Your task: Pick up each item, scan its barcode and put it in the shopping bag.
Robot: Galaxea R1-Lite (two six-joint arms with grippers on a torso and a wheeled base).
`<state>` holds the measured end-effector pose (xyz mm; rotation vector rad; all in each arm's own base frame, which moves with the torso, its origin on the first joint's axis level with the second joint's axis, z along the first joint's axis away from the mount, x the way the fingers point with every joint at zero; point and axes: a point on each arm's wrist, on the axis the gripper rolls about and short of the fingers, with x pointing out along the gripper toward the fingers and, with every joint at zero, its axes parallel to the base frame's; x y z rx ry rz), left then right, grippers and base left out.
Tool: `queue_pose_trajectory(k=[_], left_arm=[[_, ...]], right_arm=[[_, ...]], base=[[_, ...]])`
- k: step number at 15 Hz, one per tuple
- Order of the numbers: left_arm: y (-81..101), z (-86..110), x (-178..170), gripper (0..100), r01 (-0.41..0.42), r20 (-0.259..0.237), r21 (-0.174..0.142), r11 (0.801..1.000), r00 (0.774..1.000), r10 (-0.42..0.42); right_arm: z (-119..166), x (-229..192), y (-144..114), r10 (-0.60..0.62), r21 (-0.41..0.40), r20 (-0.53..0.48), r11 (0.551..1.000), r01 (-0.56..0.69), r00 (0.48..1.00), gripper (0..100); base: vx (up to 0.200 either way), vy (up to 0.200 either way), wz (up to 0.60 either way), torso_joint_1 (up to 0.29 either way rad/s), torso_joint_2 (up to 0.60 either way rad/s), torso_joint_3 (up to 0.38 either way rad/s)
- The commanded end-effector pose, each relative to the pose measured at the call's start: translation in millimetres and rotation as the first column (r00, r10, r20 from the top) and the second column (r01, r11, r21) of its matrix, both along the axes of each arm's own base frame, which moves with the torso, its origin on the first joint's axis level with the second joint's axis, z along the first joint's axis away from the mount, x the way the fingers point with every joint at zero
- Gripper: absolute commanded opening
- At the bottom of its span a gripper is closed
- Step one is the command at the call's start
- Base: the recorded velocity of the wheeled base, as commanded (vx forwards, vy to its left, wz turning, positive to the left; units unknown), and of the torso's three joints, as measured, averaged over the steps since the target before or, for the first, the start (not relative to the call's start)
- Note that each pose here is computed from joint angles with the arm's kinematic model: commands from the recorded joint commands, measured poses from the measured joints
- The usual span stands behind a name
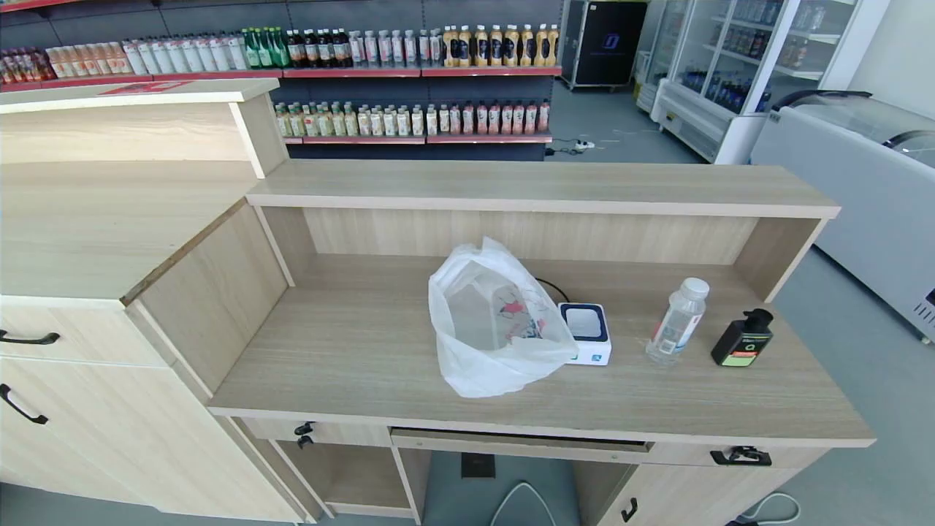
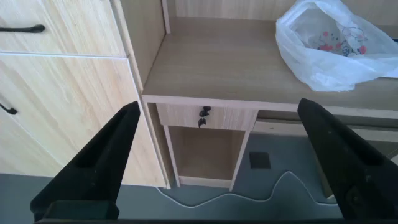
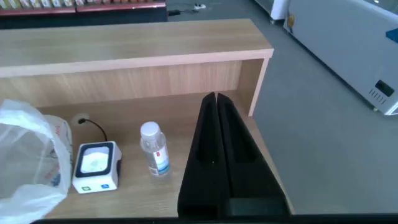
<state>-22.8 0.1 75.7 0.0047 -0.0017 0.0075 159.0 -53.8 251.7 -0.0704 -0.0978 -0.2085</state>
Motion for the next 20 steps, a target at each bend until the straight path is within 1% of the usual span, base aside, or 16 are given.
queue_pose_trajectory(k=[1,3,4,6,8,9,10,11,13,14,15,17,20], left_arm=[[0.0,0.3,0,100,0.000,0.001,0.000,1.000,1.000,0.000],[0.0,0.3,0,100,0.000,0.001,0.000,1.000,1.000,0.000],[0.0,-0.1,0,100,0.000,0.000,0.000,1.000,1.000,0.000],[0.0,-0.1,0,100,0.000,0.000,0.000,1.000,1.000,0.000],[0.0,-0.1,0,100,0.000,0.000,0.000,1.000,1.000,0.000],[0.0,-0.1,0,100,0.000,0.000,0.000,1.000,1.000,0.000],[0.0,-0.1,0,100,0.000,0.000,0.000,1.000,1.000,0.000],[0.0,0.3,0,100,0.000,0.001,0.000,1.000,1.000,0.000],[0.0,0.3,0,100,0.000,0.001,0.000,1.000,1.000,0.000],[0.0,-0.1,0,100,0.000,0.000,0.000,1.000,1.000,0.000],[0.0,-0.1,0,100,0.000,0.000,0.000,1.000,1.000,0.000],[0.0,-0.1,0,100,0.000,0.000,0.000,1.000,1.000,0.000],[0.0,-0.1,0,100,0.000,0.000,0.000,1.000,1.000,0.000]], right_arm=[[-39,37,-22,-0.011,0.007,-0.181,1.000,0.013,0.983,0],[-57,39,-23,-0.005,0.030,-0.241,0.999,0.012,0.970,0],[-62,43,-24,-0.003,0.034,-0.244,0.999,0.011,0.970,100],[-80,55,-31,-0.003,0.034,-0.261,0.999,0.012,0.965,100],[-105,78,-52,-0.056,-0.049,-0.262,0.998,0.045,0.964,100],[-118,87,-60,-0.070,-0.073,-0.251,0.996,0.053,0.965,100],[-125,90,-62,-0.071,-0.088,-0.248,0.995,0.050,0.966,100],[-146,97,-66,-0.071,-0.107,-0.277,0.993,0.043,0.958,100],[-171,97,-63,-0.052,-0.079,-0.353,0.997,0.025,0.934,100],[-176,98,-63,-0.051,-0.079,-0.364,0.997,0.023,0.930,100],[-187,104,-62,-0.042,-0.105,-0.386,0.995,0.002,0.921,100],[-198,119,-58,-0.016,-0.118,-0.383,0.993,-0.031,0.924,100],[-203,153,-46,0.051,-0.134,-0.347,0.985,-0.104,0.936,100]], base=[[0.000,0.000,0.00,0.000,0.00,0.000],[0.000,0.000,0.00,0.000,0.00,0.000],[0.000,0.000,0.00,0.000,0.00,0.000],[0.000,0.000,0.00,0.000,0.00,0.000],[0.000,0.000,0.00,0.000,0.00,0.000],[0.000,0.000,0.00,0.000,0.00,0.000],[0.000,0.000,0.00,0.000,0.00,0.000],[0.000,0.000,0.00,0.000,0.00,0.000],[0.000,0.000,0.00,0.000,0.00,0.000],[0.000,0.000,0.00,0.000,0.00,0.000],[0.000,0.000,0.00,0.000,0.00,0.000],[0.000,0.000,0.00,0.000,0.00,0.000],[0.000,0.000,0.00,0.000,0.00,0.000]])
